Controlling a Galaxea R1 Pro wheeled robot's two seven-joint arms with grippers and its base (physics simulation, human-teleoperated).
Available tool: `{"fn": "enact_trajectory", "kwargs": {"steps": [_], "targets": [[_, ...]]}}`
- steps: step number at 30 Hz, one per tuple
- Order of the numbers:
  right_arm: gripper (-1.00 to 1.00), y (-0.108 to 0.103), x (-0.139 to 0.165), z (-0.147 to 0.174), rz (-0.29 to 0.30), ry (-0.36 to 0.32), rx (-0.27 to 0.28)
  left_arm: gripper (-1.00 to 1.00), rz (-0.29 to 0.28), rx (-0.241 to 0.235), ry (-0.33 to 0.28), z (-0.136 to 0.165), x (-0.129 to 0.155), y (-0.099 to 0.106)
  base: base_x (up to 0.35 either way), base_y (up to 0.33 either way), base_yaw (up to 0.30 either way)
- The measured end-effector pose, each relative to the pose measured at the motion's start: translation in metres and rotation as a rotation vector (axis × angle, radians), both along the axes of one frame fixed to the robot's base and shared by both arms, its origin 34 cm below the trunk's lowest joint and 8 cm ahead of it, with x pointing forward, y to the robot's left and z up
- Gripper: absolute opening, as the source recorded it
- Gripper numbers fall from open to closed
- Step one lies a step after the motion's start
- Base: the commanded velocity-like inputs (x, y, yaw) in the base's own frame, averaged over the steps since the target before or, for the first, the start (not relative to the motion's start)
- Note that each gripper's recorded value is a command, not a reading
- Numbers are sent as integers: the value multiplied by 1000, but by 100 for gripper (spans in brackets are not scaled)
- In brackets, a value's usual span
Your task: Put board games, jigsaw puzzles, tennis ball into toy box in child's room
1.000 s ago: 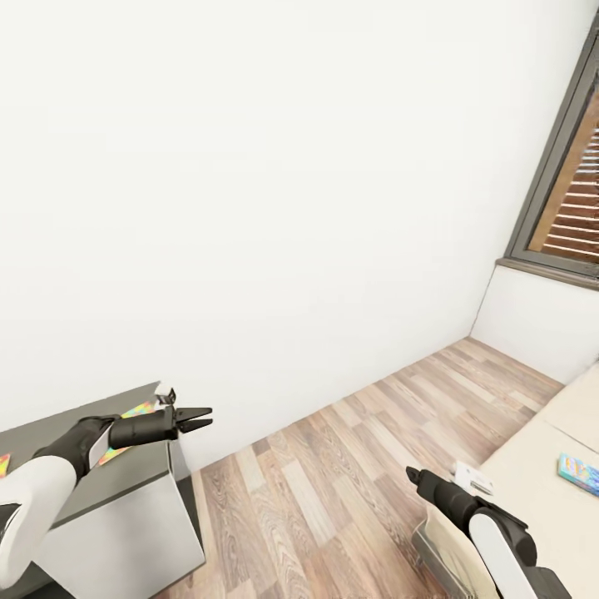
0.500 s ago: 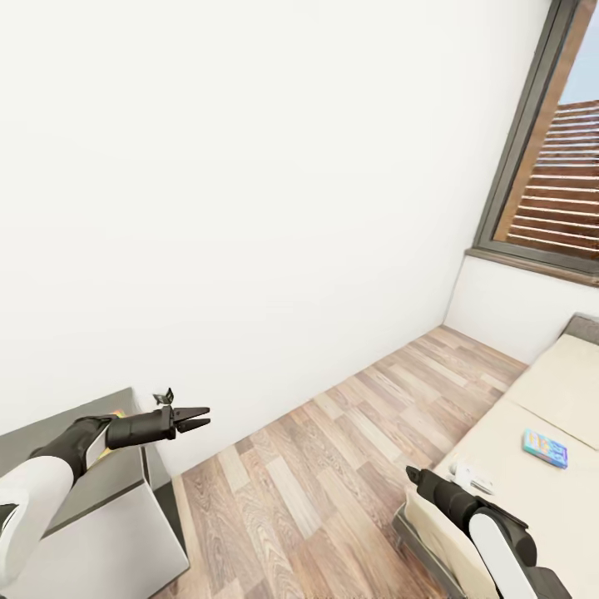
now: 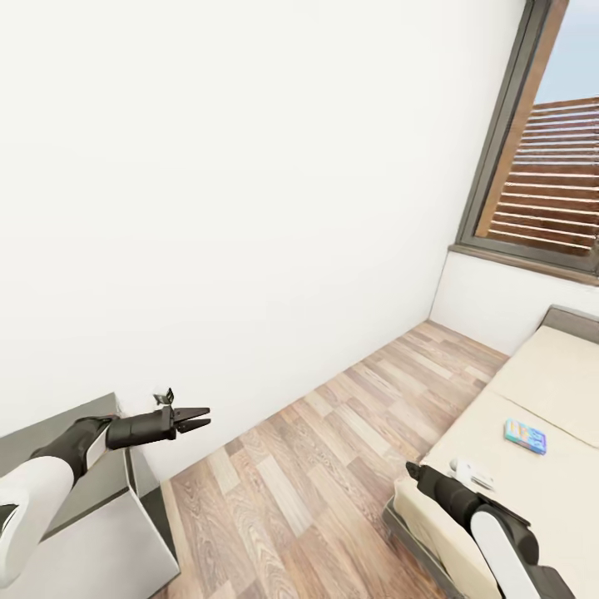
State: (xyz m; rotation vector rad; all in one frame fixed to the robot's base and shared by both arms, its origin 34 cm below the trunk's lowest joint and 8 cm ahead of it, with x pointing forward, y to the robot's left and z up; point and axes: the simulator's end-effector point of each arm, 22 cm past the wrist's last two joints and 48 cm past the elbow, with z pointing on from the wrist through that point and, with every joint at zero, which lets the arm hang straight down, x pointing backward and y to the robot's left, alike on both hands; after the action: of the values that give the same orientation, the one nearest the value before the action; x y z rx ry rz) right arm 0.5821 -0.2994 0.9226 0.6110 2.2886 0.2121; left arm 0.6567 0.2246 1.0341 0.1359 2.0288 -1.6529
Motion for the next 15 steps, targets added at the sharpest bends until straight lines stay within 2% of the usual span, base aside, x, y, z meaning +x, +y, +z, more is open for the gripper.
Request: {"fn": "enact_trajectory", "kwargs": {"steps": [15], "targets": [[100,1,1,1,2,-3,0,100,-1,1,7,-4,0,0,0,0,-261]]}}
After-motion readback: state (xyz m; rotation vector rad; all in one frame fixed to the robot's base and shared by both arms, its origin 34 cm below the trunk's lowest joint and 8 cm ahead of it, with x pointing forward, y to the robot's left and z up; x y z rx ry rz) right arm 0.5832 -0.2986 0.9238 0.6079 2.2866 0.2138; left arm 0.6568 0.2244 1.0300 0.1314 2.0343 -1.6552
